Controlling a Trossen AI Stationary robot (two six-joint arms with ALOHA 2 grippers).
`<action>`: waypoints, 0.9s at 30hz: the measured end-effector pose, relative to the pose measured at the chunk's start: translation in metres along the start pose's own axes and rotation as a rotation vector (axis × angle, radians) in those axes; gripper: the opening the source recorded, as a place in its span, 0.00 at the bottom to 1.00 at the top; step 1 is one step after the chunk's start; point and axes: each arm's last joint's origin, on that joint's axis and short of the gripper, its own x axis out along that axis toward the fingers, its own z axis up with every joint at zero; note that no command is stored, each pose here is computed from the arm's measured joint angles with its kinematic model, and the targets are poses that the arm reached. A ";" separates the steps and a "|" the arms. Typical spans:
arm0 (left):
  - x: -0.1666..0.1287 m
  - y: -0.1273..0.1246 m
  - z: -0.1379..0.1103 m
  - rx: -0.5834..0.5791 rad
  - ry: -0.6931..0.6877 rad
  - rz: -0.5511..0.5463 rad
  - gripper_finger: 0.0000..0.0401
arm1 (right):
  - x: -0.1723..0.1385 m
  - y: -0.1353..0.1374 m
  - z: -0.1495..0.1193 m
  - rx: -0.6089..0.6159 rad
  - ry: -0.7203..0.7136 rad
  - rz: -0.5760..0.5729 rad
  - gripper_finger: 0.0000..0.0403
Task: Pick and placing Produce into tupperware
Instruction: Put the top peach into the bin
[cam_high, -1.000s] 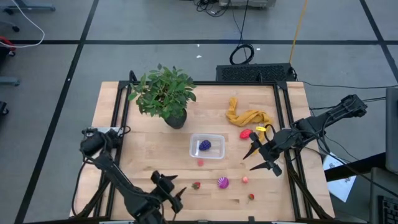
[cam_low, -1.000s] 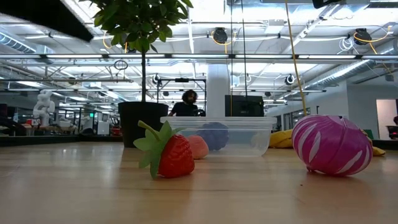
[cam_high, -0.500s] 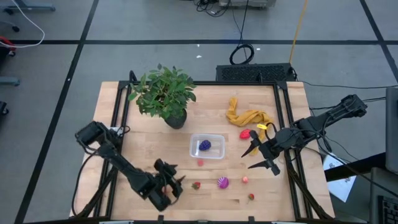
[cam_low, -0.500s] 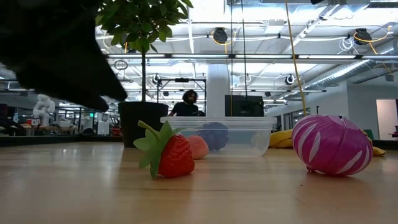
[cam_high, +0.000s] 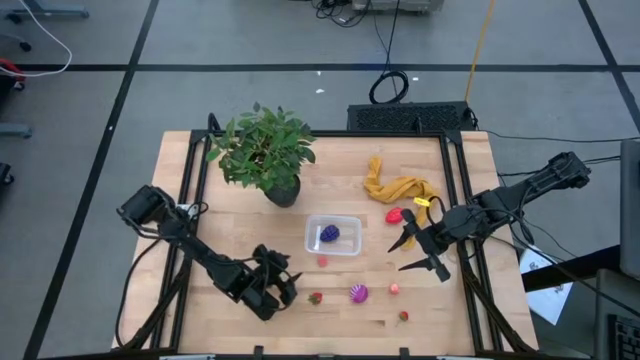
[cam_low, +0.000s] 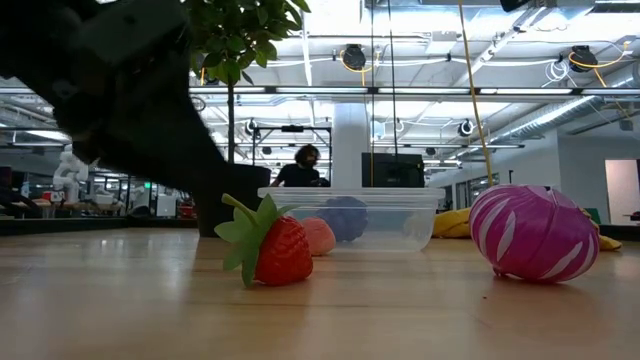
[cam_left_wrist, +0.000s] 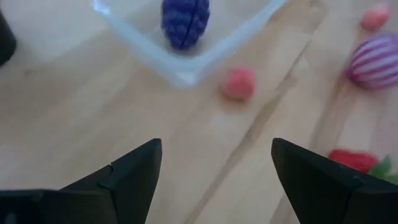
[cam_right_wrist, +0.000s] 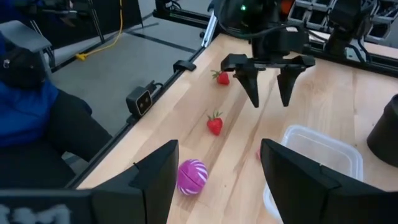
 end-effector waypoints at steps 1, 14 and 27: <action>0.000 0.000 0.001 -0.003 -0.018 0.004 0.77 | 0.000 0.000 0.000 0.000 -0.001 0.000 0.54; 0.000 0.000 0.003 0.104 -0.056 0.021 0.77 | 0.000 -0.001 -0.001 -0.001 0.006 -0.024 0.54; 0.002 0.001 0.005 0.086 -0.056 0.025 0.77 | 0.000 -0.001 -0.001 -0.001 0.008 -0.024 0.54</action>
